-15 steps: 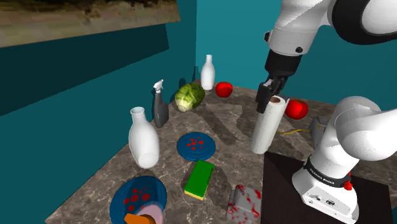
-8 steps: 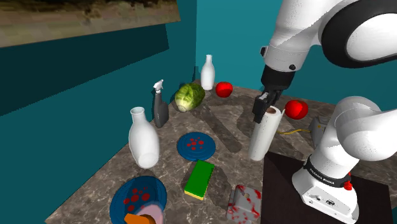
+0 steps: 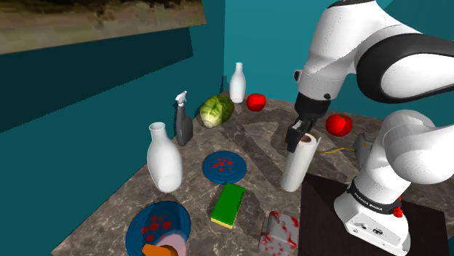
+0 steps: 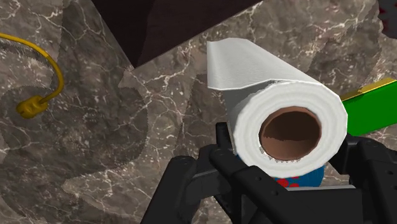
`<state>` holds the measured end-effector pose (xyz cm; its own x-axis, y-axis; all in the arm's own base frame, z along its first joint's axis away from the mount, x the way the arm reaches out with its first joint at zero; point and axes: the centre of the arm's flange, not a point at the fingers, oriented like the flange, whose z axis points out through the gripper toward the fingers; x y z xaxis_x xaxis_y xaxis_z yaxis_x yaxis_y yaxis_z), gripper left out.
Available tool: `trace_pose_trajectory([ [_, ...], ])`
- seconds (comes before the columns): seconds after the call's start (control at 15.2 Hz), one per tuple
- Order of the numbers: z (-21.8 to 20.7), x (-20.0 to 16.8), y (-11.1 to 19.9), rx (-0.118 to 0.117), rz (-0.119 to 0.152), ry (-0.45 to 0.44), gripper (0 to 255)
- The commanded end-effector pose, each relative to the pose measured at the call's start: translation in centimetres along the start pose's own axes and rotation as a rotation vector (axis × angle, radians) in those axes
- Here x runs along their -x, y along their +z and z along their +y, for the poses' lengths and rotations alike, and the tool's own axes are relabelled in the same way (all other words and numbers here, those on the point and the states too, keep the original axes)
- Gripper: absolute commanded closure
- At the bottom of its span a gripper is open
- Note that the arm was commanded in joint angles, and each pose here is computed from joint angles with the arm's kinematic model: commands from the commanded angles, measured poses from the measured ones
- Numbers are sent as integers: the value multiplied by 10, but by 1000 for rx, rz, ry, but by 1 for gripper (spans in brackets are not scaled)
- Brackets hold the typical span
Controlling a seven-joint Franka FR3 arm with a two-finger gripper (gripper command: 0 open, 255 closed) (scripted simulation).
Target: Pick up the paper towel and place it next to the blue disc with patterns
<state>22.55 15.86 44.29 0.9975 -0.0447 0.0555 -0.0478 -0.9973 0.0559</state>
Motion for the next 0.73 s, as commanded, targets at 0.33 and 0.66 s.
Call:
trace_pose_trajectory([
  [0.33,-1,1,26,0,1,0,255],
  [0.66,-1,1,26,0,1,0,255],
])
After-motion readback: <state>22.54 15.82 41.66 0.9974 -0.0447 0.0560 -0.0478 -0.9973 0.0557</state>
